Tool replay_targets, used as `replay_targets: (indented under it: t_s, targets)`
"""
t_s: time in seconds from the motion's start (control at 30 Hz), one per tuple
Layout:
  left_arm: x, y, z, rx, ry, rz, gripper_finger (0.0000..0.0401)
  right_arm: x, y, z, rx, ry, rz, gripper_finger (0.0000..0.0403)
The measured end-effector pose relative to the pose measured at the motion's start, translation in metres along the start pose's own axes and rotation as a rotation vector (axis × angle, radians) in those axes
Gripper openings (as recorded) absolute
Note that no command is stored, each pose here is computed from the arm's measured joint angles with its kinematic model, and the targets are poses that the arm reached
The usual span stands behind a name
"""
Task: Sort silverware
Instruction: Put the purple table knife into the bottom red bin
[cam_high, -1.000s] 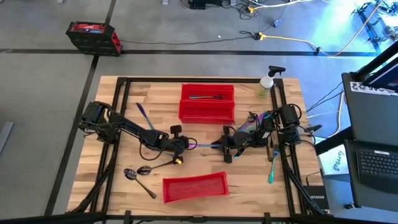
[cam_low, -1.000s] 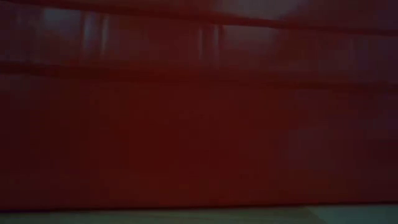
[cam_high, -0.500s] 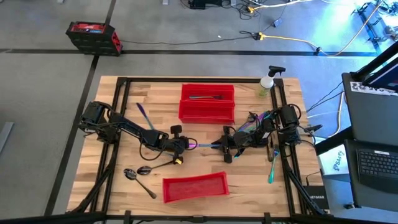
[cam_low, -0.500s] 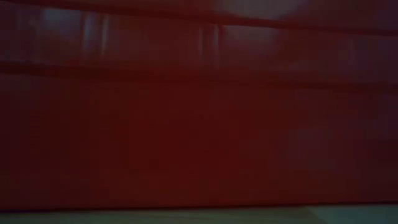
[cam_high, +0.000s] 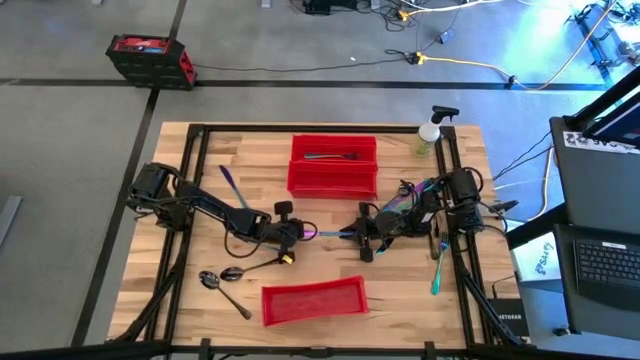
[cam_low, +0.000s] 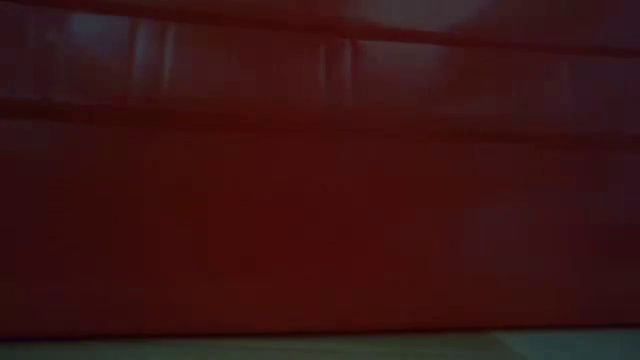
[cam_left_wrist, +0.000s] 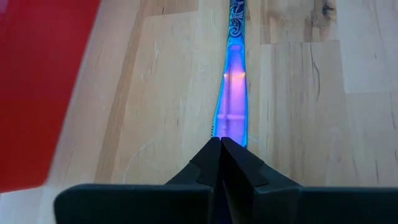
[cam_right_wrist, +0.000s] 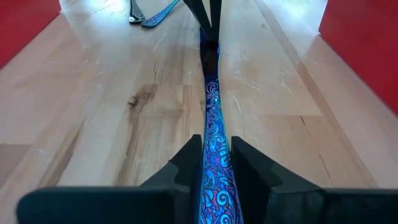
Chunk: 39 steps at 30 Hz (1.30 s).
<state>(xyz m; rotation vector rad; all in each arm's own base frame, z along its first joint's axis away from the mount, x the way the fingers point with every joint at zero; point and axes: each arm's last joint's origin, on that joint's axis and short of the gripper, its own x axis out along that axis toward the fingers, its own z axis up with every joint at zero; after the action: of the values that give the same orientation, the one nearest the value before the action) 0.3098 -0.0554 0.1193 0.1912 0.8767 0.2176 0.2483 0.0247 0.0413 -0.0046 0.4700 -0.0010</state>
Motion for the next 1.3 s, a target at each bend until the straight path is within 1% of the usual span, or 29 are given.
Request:
replay_targets:
  t_s: [0.07,0.3,0.43,0.63,0.77,1.0,1.13,1.3]
  targets:
    - [-0.004,0.002,0.002,-0.005,-0.013,0.007,0.0,0.0,0.0,0.001,0.0,-0.004,0.004,0.0051]
    - [-0.029,0.014,0.02,-0.052,-0.125,0.111,0.0,-0.001,0.0,0.002,0.026,-0.028,0.018,0.0051]
    - [-0.039,0.018,0.026,-0.053,-0.172,0.137,0.0,0.0,0.0,0.003,0.03,-0.03,0.023,0.0051]
    - [-0.044,0.021,0.03,-0.046,-0.199,0.17,0.0,-0.003,0.0,0.01,0.034,-0.052,0.031,0.0051]
    - [-0.046,0.023,0.031,-0.043,-0.2,0.186,0.0,-0.006,0.0,0.022,0.038,-0.083,0.032,0.0049]
    - [-0.046,0.024,0.031,-0.045,-0.203,0.204,0.0,-0.012,0.001,0.034,0.049,-0.104,0.039,0.0049]
    - [-0.049,0.026,0.032,-0.044,-0.209,0.255,0.0,-0.015,0.002,0.04,0.058,-0.12,0.061,0.0049]
    - [-0.062,0.033,0.037,-0.067,-0.252,0.295,0.0,-0.02,0.003,0.053,0.087,-0.177,0.104,0.0049]
